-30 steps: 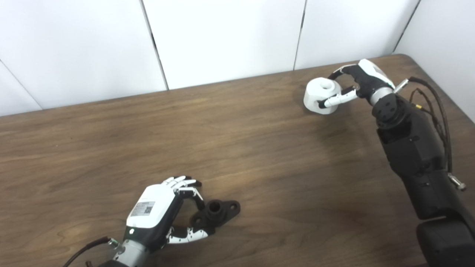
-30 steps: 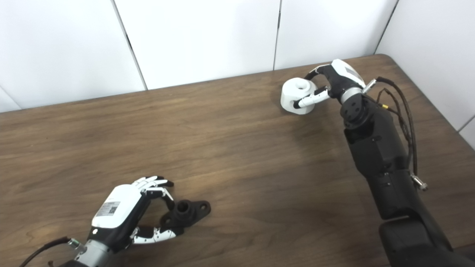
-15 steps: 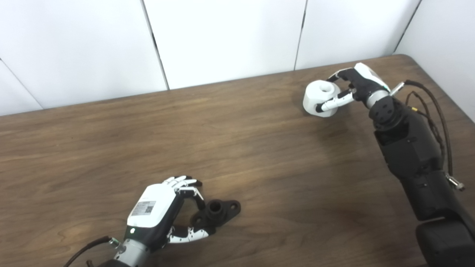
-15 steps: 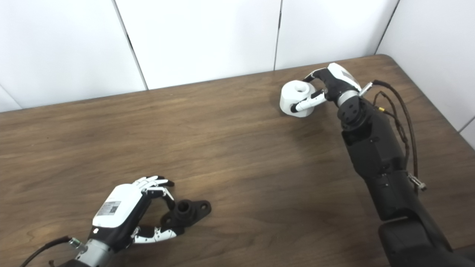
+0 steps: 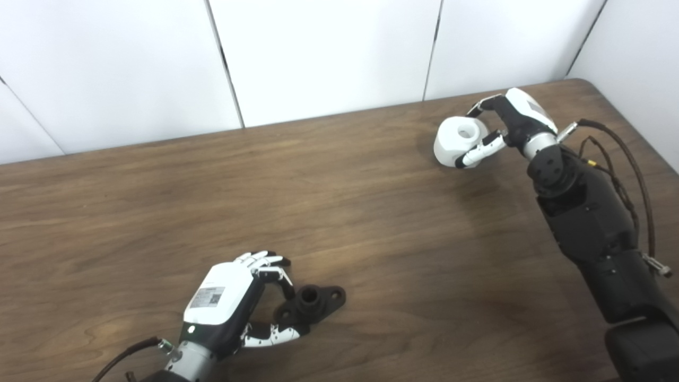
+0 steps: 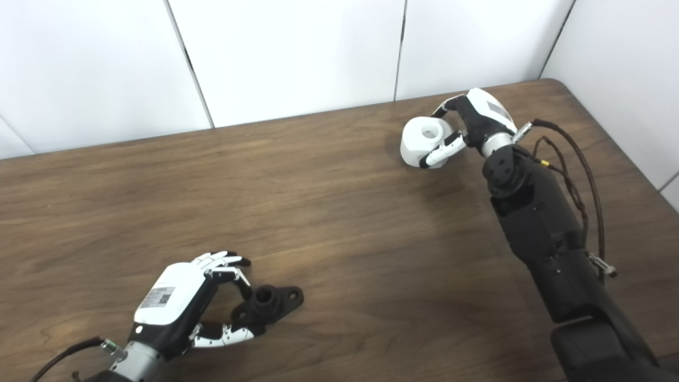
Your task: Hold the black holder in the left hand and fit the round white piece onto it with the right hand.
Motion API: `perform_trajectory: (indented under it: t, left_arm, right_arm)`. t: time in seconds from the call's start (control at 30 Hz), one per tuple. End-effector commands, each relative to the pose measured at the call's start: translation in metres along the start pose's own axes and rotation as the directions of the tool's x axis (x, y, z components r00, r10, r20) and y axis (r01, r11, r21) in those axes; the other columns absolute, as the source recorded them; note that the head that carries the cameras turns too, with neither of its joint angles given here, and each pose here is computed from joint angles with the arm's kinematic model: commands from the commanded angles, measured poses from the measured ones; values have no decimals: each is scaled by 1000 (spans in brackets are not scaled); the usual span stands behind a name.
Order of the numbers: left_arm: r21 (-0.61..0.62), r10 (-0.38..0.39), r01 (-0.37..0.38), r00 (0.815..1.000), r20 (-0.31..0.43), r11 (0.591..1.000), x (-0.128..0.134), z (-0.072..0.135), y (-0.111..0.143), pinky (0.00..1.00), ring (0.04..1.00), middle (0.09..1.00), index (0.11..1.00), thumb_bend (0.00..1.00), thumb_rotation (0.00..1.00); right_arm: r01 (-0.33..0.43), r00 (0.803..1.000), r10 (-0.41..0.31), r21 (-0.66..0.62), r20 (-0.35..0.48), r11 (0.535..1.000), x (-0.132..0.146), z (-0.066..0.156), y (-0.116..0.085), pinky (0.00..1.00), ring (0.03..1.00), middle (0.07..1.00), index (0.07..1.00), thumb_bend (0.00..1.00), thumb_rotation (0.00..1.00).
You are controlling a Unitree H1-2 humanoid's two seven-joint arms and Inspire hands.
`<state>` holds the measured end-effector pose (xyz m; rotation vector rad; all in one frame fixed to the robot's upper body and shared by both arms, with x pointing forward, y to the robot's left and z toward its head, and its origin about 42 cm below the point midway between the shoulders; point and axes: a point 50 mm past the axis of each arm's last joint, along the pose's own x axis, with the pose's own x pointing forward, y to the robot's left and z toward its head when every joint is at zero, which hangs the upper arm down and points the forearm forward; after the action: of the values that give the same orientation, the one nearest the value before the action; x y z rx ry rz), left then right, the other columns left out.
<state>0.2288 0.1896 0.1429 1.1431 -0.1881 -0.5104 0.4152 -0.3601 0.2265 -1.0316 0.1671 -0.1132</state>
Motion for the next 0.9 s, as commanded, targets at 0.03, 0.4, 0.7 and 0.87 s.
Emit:
perform_trajectory:
  t: [0.03,0.4,0.7,0.87]
  left_arm:
    - [-1,-148,148,985,-84,989,-10,-12,-22,886,873,811,492,508,67]
    - [7,-147,149,985,-86,989,-3,-9,-24,879,869,808,492,509,65]
    - [1,-146,146,985,-88,989,3,-4,-28,882,868,811,492,508,65]
    - [2,-145,146,985,-91,989,4,0,-29,883,863,811,492,509,65]
  right_arm:
    - [89,993,-88,-20,74,996,3,13,-25,904,942,837,482,524,134]
    - [109,982,-97,-67,160,992,-32,45,-24,837,890,799,481,525,136]
    - [18,938,10,-79,346,997,-79,92,-13,877,900,807,481,525,134]
    - [-63,904,86,-68,419,996,-100,110,3,946,910,815,481,525,136]
